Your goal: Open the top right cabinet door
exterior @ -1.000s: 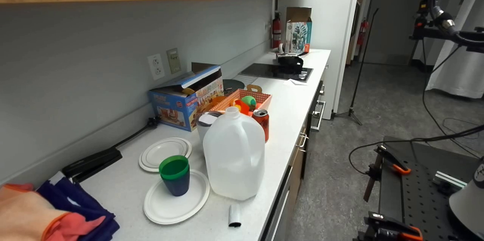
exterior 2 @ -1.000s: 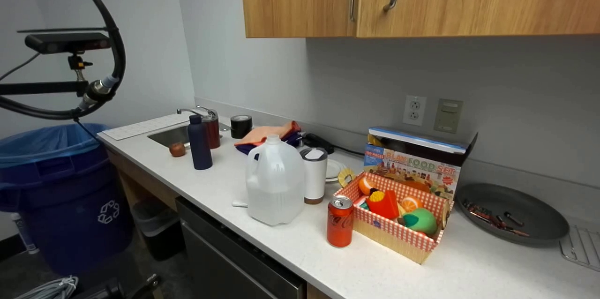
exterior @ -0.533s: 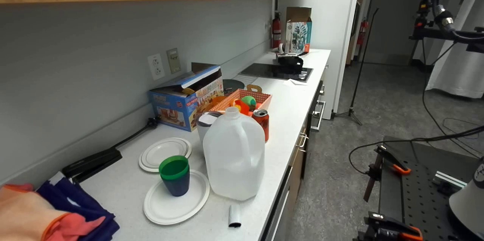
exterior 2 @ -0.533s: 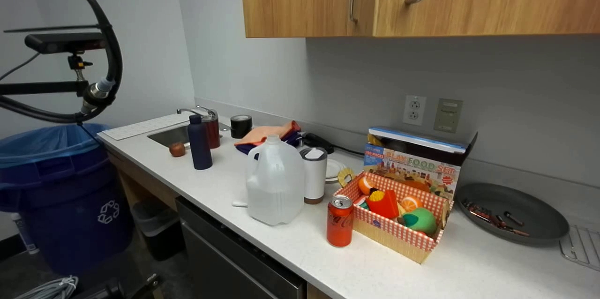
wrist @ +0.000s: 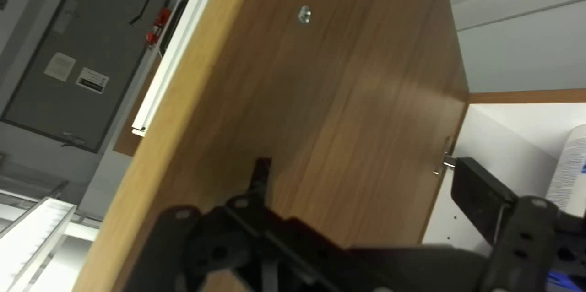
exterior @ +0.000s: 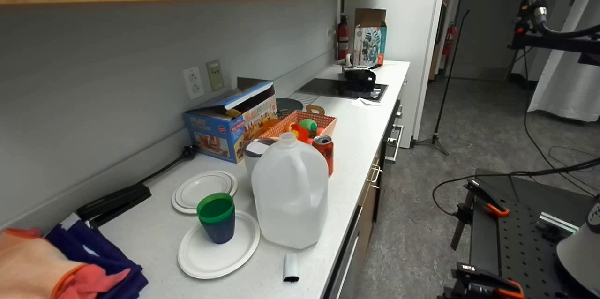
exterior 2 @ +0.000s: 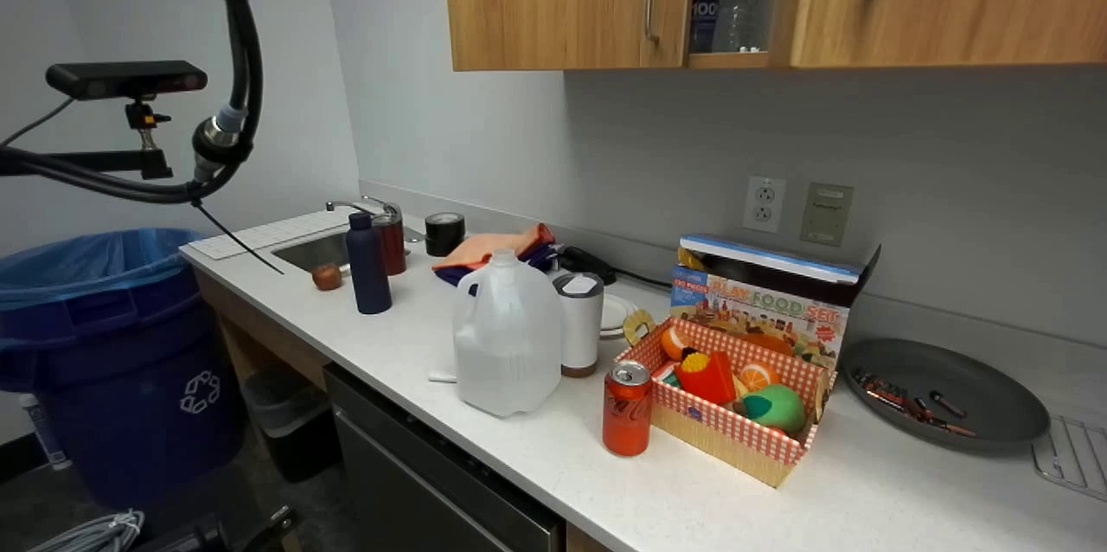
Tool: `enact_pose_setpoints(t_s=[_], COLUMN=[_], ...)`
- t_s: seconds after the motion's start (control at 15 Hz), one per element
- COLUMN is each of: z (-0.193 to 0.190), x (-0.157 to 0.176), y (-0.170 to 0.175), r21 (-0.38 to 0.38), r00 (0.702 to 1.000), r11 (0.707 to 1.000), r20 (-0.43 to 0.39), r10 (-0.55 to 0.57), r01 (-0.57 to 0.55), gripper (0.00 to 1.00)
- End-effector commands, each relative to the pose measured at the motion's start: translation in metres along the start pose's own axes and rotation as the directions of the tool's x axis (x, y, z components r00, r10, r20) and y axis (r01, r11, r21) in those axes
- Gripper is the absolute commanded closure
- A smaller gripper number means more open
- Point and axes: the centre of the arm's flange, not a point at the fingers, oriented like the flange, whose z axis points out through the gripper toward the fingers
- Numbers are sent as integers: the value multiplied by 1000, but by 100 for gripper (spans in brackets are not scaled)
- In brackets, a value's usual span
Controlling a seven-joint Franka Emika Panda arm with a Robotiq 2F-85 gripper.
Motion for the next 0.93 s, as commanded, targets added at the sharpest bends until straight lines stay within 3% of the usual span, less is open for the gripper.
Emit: enact_pose_setpoints(t_s=[0.0, 0.53, 0.6, 0.87], z=[9, 12, 11, 12], x=[26, 35, 22, 24], y=[-3, -8, -6, -9], r21=[-99, -273, -228, -252], r00=[998, 986, 990, 988], r11=[993, 948, 965, 957], r20=[19, 3, 22, 18], r10=[63, 168, 139, 153], r01=[-61, -160, -131, -143], gripper=[0, 0, 0, 0])
